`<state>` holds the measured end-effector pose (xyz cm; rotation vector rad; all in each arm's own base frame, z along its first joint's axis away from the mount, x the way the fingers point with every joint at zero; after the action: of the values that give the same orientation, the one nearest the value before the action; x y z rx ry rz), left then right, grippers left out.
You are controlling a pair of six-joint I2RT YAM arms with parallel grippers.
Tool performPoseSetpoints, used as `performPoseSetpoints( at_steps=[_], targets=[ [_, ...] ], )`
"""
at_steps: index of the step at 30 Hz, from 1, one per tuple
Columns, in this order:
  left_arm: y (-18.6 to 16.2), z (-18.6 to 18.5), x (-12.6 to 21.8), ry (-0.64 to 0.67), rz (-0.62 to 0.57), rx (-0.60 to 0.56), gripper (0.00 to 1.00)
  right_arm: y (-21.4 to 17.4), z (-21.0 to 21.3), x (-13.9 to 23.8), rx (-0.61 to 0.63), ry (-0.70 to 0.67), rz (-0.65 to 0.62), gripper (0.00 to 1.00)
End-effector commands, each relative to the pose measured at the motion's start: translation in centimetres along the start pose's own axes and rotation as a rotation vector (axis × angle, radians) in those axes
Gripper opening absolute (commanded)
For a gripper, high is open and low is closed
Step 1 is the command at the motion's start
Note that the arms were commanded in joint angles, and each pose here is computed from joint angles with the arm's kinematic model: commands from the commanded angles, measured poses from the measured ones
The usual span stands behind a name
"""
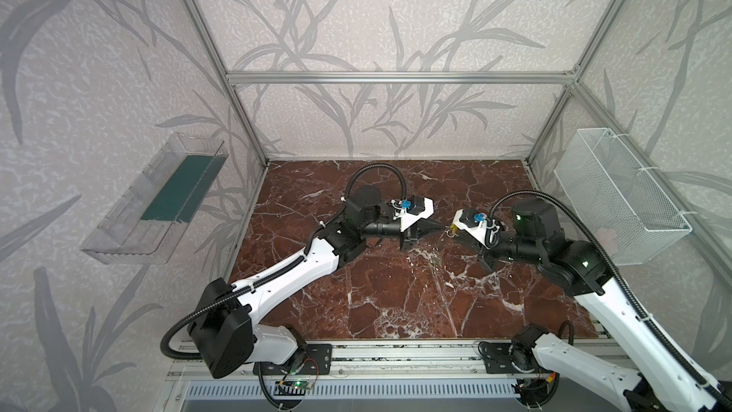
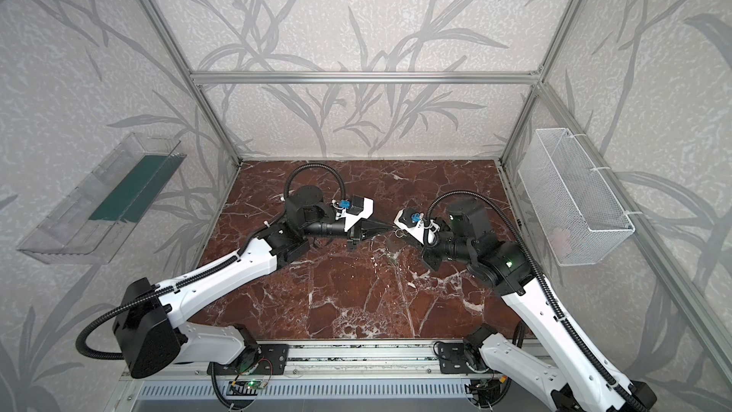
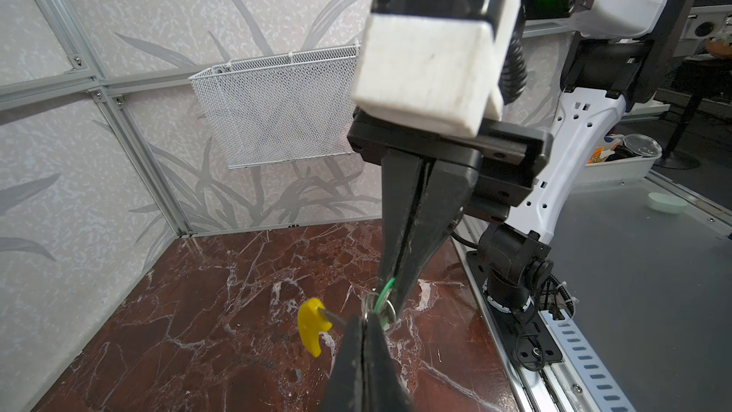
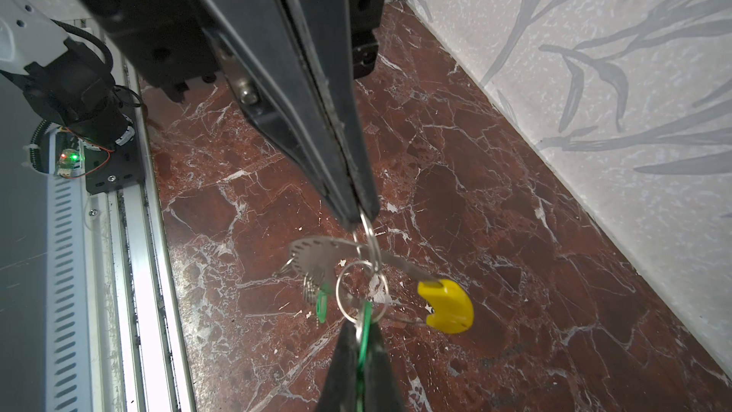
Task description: Put the keys on the keyring
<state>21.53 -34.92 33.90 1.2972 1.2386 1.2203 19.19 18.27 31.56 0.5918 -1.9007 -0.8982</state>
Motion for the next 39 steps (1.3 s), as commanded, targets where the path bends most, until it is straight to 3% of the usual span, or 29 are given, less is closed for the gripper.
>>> performPoseSetpoints(
  at_steps=[1,9,38,39],
  targets=[
    [0.5,0.0,-0.1,-0.020,-0.026,-0.016,0.00,1.2,0.1,0.6,0.003,0.021,-0.034,0.00],
    [0.7,-0.1,-0.2,-0.033,-0.040,-0.019,0.00,0.6,-0.2,-0.1,-0.010,0.021,-0.007,0.00],
    [-2.8,0.4,-0.1,0.014,0.086,0.001,0.00,0.9,-0.9,-0.6,-0.019,0.015,0.000,0.00],
    [-3.0,1.0,0.2,0.033,0.078,0.024,0.08,0.6,-0.9,-0.9,-0.018,0.020,0.013,0.00]
  ],
)
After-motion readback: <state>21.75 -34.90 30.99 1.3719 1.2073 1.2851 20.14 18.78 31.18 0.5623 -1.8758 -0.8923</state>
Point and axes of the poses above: each gripper's point midway between its finger pads, its own x axis back along the fingers, its own z axis along the line the jaws close on, y = z × x, the point moved 2 cm from there along x, back along the fingers, and after that the axes turned 11 degrees about x, right-handed, at the moved point
